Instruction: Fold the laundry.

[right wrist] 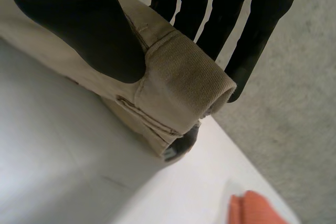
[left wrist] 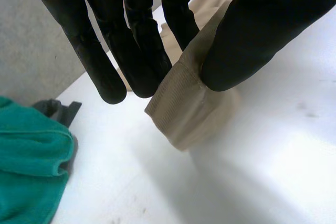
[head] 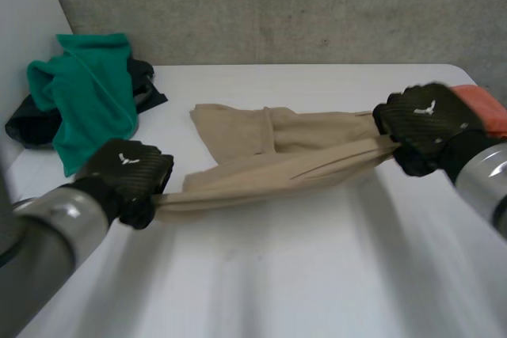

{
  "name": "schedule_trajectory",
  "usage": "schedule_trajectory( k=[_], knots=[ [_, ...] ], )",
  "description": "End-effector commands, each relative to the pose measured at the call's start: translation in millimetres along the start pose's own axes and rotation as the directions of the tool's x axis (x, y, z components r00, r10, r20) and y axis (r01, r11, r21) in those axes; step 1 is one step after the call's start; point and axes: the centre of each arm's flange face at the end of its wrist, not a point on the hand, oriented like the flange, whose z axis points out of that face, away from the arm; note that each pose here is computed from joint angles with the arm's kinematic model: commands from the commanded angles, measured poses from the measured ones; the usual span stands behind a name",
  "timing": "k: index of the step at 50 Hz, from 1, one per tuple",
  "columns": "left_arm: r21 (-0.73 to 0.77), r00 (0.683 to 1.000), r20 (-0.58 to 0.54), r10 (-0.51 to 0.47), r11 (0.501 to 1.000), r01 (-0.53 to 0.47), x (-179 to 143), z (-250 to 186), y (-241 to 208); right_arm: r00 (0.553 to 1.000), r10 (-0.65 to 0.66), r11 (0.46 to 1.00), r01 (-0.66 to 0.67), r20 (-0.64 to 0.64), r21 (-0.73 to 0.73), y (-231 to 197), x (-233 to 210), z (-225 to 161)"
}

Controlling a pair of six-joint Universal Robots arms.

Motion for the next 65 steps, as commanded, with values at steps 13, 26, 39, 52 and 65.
schedule_trajectory(
  k=[13, 26, 39, 52, 65],
  knots=[
    [-0.124, 0.976, -0.121, 0.182, 0.973, -0.196, 31, 60, 23, 0.964, -0.164, 0.916, 0.227, 0.208, -0.330, 38, -14, 49],
    [0.426, 0.829, 0.550, 0.102, 0.819, -0.384, -62, 146, -152, 0.880, -0.226, 0.925, 0.329, -0.417, 0.193, -64, 53, 143],
    [0.617, 0.774, 0.630, -0.069, 0.650, -0.444, -73, 112, -177, 0.778, -0.092, 0.799, 0.430, -0.621, 0.420, -113, 77, 139],
    [0.326, 0.892, 0.417, 0.176, 0.887, -0.327, -7, 141, -31, 0.952, -0.185, 0.965, 0.223, -0.243, 0.137, 28, -7, 177],
    [-0.066, 0.957, 0.046, 0.285, 0.957, -0.282, 67, 90, 73, 0.984, -0.174, 0.965, 0.178, 0.038, -0.192, 107, -55, 137]
  ],
)
